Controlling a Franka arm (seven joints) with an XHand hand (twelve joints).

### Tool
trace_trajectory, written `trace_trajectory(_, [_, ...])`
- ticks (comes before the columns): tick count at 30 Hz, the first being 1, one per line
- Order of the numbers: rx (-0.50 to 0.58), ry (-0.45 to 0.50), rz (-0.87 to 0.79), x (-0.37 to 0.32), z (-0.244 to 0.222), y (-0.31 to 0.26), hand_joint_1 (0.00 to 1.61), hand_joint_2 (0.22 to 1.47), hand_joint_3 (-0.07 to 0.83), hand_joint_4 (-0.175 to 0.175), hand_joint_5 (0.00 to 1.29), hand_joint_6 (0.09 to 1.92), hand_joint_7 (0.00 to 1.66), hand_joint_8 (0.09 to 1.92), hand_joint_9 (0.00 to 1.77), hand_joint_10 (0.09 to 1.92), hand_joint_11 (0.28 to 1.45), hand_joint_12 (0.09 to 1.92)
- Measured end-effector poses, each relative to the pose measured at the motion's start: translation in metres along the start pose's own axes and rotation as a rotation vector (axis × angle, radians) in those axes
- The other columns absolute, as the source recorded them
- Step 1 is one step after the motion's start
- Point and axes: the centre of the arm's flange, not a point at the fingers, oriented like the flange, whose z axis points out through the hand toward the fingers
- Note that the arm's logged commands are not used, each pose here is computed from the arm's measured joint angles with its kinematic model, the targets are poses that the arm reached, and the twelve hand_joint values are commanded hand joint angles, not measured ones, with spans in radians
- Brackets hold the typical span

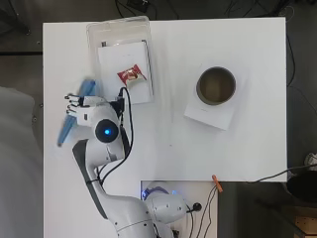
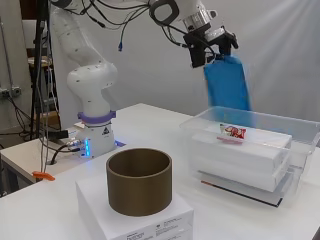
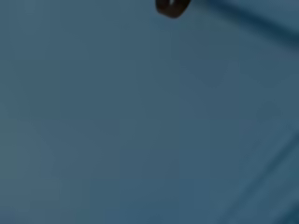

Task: Teleoperate dual arm-hand system to remove items from a box

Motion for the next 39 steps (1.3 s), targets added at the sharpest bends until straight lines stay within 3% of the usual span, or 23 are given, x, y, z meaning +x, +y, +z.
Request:
trace_trajectory(3, [0.047,0.019,-0.105,0.01,-0.004,0.005,1.2,1.2,0.001,-0.049,0.69,1.36,0.93,1.09,1.12,0.45,0.66,0.6])
trace_trajectory(5, [0.079,0.013,-0.116,0.016,-0.007,0.005,1.18,1.2,0.0,-0.029,0.71,1.36,0.94,1.09,1.19,0.29,0.65,0.75])
trace_trajectory(7, [0.105,0.017,-0.08,0.018,-0.01,-0.003,1.17,1.2,0.0,-0.028,0.7,1.36,0.94,1.1,1.21,0.25,0.62,0.84])
trace_trajectory(10, [0.197,0.03,-0.108,0.025,-0.008,-0.029,1.16,1.23,-0.003,-0.022,0.67,1.44,0.91,1.14,1.18,0.21,0.65,0.6])
trace_trajectory(12, [0.256,0.035,-0.132,0.028,-0.02,-0.05,1.15,1.24,-0.003,-0.02,0.66,1.45,0.88,1.2,1.13,0.36,0.68,0.54])
trace_trajectory(14, [0.272,0.03,-0.076,0.024,-0.028,-0.068,1.15,1.23,0.001,-0.026,0.67,1.39,0.88,1.26,1.07,0.63,0.65,0.76])
trace_trajectory(15, [0.255,0.013,-0.003,0.017,-0.031,-0.074,0.87,1.22,-0.001,0.019,0.62,1.05,0.8,0.92,0.94,0.52,0.6,0.59])
trace_trajectory(16, [0.24,-0.003,0.039,0.015,-0.031,-0.077,0.61,1.14,-0.01,0.043,0.5,0.65,0.63,0.54,0.74,0.33,0.54,0.37])
trace_trajectory(17, [0.234,-0.022,0.077,0.013,-0.029,-0.08,0.46,1.07,-0.013,0.051,0.4,0.36,0.54,0.29,0.63,0.19,0.5,0.21])
trace_trajectory(18, [0.238,-0.038,0.121,0.012,-0.025,-0.082,0.37,1.02,-0.01,0.055,0.35,0.19,0.51,0.15,0.59,0.1,0.5,0.11])
trace_trajectory(20, [0.296,-0.053,0.256,0.005,-0.011,-0.084,0.3,0.97,-0.006,0.062,0.35,0.09,0.51,0.09,0.57,0.09,0.51,0.09])
trace_trajectory(27, [0.42,-0.192,0.788,-0.073,-0.02,0.01,0.27,0.95,0.0,0.033,0.42,0.09,0.6,0.09,0.65,0.09,0.59,0.09])
trace_trajectory(31, [0.55,-0.324,1.052,-0.133,0.015,0.019,0.25,0.91,-0.013,0.016,0.35,0.09,0.52,0.09,0.56,0.09,0.55,0.09])
trace_trajectory(36, [0.729,-0.459,1.193,-0.174,0.061,-0.019,0.23,0.88,-0.014,0.005,0.27,0.09,0.4,0.09,0.47,0.09,0.5,0.09])
trace_trajectory(39, [0.735,-0.473,1.205,-0.181,0.058,-0.024,0.2,0.85,-0.02,-0.018,0.15,0.09,0.35,0.09,0.47,0.09,0.51,0.09])
